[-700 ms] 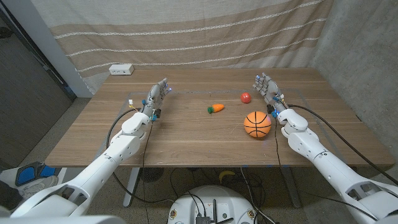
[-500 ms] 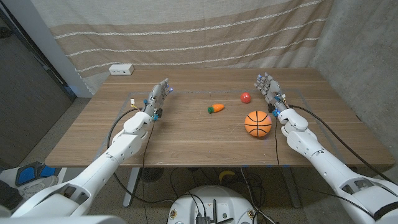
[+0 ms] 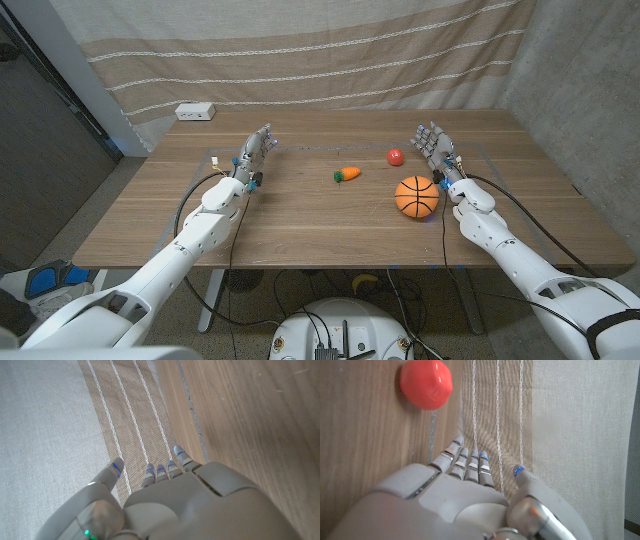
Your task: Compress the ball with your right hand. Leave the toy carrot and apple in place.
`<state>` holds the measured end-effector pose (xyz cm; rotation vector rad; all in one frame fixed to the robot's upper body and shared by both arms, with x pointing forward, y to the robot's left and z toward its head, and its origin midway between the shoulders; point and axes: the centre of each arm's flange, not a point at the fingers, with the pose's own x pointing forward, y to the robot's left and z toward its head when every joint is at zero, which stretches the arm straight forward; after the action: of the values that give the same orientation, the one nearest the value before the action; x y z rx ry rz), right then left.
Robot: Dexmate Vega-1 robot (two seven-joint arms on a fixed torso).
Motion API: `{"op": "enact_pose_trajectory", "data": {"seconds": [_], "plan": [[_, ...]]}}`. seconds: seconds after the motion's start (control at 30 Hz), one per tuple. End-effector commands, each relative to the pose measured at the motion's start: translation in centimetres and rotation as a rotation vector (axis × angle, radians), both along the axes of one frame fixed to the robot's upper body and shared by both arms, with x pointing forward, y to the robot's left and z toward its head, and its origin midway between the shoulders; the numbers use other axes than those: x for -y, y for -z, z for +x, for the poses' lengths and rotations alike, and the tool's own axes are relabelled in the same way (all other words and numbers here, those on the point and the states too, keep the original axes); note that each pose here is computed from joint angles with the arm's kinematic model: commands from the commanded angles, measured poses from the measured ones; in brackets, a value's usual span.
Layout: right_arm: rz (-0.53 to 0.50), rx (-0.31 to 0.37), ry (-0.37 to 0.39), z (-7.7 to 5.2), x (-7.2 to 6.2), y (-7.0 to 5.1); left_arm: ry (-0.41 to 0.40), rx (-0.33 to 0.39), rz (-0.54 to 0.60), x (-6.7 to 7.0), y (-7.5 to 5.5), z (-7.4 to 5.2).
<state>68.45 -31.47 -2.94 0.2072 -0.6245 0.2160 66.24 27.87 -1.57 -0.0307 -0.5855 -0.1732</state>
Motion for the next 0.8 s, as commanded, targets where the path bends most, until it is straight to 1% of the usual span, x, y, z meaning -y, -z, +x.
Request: {"op": "enact_pose_trajectory", "data": {"seconds": [0.03,0.17,0.37,0.57,0.8], "plan": [[0.001,0.021,0.028,-0.1,0.8,-0.4,-0.011,0.015,0.012,-0.3,-0.6,0.3],[0.001,0.039,0.050,-0.5,1.2,-0.9,-0.009,0.015,0.016,-0.3,-0.6,0.4],[-0.005,0.069,0.092,-1.9,1.9,-1.4,-0.011,0.018,0.010,-0.3,-0.7,0.4],[-0.018,0.085,0.135,-3.2,2.6,-1.7,-0.007,0.021,0.013,-0.3,-0.6,0.5],[-0.039,0.116,0.186,-4.6,3.1,-2.2,-0.007,0.022,0.013,-0.2,-0.7,0.5]]}}
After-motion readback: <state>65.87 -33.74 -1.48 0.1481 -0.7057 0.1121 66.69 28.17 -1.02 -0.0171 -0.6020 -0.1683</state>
